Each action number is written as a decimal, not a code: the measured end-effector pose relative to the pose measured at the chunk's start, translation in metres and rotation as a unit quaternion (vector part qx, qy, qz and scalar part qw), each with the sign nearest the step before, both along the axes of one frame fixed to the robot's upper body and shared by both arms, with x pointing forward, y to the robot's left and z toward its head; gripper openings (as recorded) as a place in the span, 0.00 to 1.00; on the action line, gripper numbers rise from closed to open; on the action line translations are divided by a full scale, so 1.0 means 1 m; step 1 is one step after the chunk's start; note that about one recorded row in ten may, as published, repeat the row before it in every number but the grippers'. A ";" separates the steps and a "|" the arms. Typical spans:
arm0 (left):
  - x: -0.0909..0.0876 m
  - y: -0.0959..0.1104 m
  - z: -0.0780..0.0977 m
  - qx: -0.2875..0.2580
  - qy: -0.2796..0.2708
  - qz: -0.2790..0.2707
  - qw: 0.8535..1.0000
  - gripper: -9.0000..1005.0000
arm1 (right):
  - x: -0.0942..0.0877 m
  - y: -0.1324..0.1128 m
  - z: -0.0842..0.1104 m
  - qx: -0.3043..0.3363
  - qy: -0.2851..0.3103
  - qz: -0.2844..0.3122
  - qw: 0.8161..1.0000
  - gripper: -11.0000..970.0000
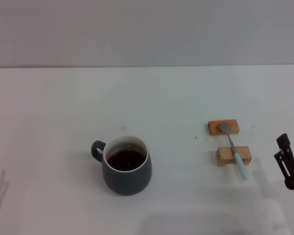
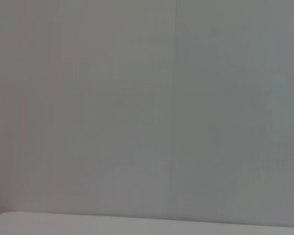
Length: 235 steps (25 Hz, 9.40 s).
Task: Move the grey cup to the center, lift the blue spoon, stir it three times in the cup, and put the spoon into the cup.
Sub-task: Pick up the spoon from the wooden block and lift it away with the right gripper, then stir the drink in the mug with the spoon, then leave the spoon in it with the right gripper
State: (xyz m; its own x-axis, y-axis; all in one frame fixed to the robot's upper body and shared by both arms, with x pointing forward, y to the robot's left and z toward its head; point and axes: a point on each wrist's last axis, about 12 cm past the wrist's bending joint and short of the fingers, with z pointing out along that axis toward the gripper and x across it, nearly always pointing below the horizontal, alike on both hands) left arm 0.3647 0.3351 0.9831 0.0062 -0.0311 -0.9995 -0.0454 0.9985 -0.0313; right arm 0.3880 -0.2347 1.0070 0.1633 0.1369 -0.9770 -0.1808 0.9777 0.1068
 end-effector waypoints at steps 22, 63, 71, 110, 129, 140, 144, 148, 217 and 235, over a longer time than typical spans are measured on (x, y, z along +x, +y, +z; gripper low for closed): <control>-0.006 0.002 0.001 0.005 -0.003 -0.004 1.000 0.86 | -0.010 0.010 -0.020 -0.006 0.087 0.030 0.996 0.79; -0.011 0.004 -0.001 0.009 0.004 -0.003 1.000 0.86 | 0.009 0.023 -0.033 -0.026 0.150 0.067 0.986 0.79; -0.012 0.006 -0.001 0.010 0.006 -0.003 1.000 0.86 | 0.009 0.022 -0.033 -0.027 0.151 0.066 0.986 0.79; -0.013 0.007 -0.002 0.007 0.009 0.000 1.000 0.86 | 0.009 0.021 -0.033 -0.025 0.150 0.063 0.986 0.79; -0.014 0.008 -0.001 0.009 0.008 -0.001 1.000 0.86 | 0.010 0.020 -0.033 -0.015 0.154 0.073 0.985 0.62; -0.013 0.008 -0.001 0.009 0.008 -0.001 1.000 0.86 | 0.014 0.022 -0.036 -0.022 0.168 0.082 0.982 0.56; -0.014 0.009 -0.002 0.011 0.009 0.000 1.000 0.86 | 0.015 0.023 -0.036 -0.021 0.168 0.082 0.982 0.54; -0.014 0.009 -0.002 0.012 0.010 0.000 1.000 0.86 | 0.015 0.023 -0.036 -0.021 0.169 0.083 0.982 0.51; -0.013 0.011 -0.002 0.017 0.012 -0.001 1.000 0.86 | 0.103 0.082 0.045 -0.058 0.136 0.209 0.967 0.18; -0.013 0.013 -0.005 0.016 0.026 0.007 1.000 0.86 | 0.113 0.106 0.156 -0.161 0.098 0.225 0.956 0.18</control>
State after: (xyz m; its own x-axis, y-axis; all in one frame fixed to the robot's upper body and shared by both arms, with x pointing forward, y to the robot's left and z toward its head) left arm 0.3513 0.3477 0.9780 -0.0455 0.0013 -0.9990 -0.0599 0.9982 0.0040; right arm 0.5013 -0.1283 1.1625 -0.0317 -0.1622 -0.9863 -0.5976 0.7941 -0.1114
